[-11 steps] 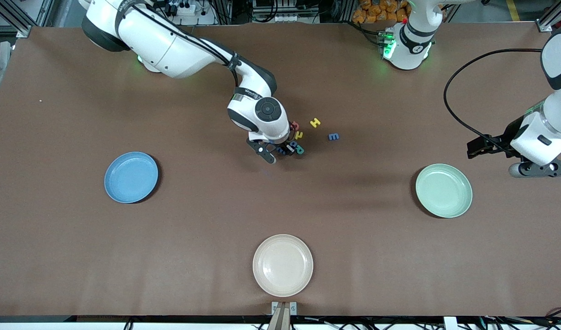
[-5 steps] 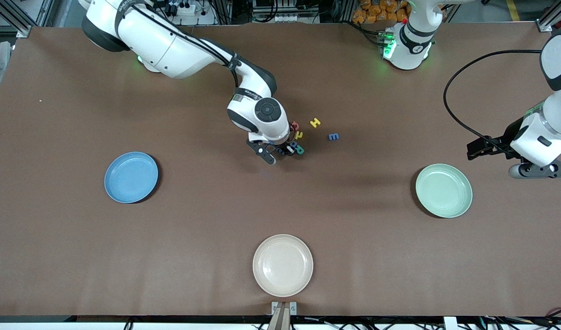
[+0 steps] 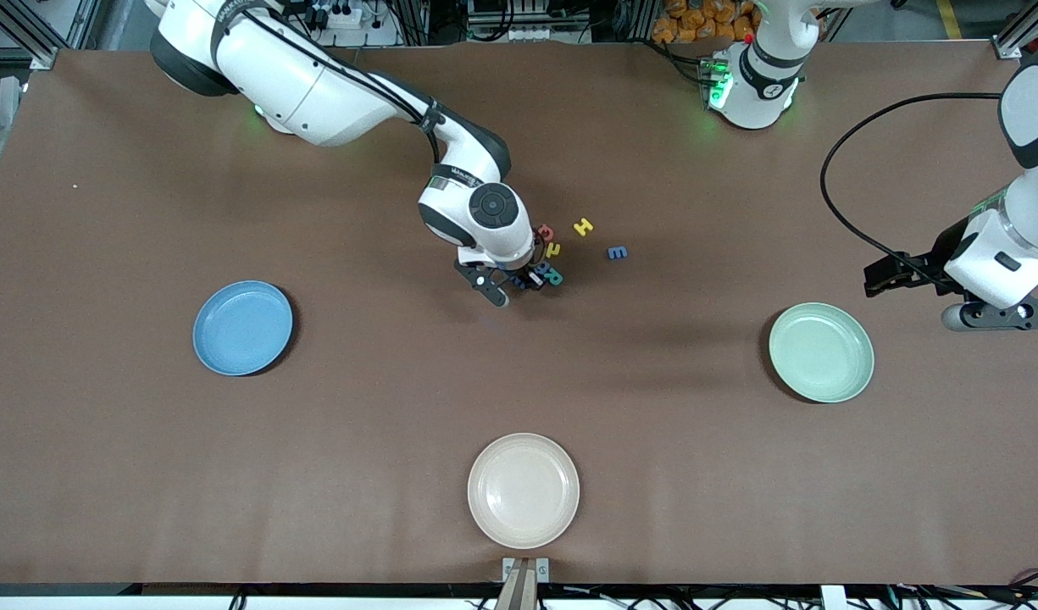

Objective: Sort uppercase to blue plate, lowercase to green plate
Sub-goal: 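Close the right gripper on the blue W and lift it, then carry the blue W to the blue plate with the right gripper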

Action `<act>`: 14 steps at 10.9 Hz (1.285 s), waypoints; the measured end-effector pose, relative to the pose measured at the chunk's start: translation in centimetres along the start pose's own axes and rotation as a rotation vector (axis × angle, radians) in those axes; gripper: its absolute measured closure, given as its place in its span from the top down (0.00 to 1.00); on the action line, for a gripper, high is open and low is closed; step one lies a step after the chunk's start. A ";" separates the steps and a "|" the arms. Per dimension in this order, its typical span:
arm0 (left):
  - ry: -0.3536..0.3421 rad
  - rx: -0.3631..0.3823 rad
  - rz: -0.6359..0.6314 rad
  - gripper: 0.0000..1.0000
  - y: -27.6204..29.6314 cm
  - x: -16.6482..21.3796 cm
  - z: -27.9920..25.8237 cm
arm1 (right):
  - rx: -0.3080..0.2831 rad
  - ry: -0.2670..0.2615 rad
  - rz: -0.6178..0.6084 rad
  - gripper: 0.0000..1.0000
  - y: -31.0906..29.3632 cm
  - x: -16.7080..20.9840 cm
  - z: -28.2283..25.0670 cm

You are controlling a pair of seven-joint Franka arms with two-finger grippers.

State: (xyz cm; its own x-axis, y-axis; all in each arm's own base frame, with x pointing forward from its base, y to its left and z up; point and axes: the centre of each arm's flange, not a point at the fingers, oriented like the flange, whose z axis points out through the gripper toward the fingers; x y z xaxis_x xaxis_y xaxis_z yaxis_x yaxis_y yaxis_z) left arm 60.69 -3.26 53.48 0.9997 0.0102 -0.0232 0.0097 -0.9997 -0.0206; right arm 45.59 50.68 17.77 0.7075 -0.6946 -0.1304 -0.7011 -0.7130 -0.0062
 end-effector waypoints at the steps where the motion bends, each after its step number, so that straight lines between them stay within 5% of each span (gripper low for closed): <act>1: 0.000 0.000 0.000 1.00 0.0 0.0 0.0 | 0.004 0.002 -0.002 0.40 -0.2 0.4 -0.1; 9: 0.002 -0.002 0.018 1.00 1.1 0.8 1.4 | -0.052 0.028 -0.109 0.40 -0.6 6.6 -1.9; 14: -0.008 -0.027 0.034 1.00 4.0 1.2 2.8 | -0.111 -0.020 -0.243 0.40 0.5 12.9 -3.1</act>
State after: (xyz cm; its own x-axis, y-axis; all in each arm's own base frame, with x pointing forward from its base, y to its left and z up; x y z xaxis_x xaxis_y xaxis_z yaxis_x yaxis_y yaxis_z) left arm 61.84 -7.18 50.60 0.9992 -0.0242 -0.0314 -0.0240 -0.9997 0.0073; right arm 54.66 41.06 19.11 0.8512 -0.5004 -0.1584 -0.4959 -0.8656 0.0691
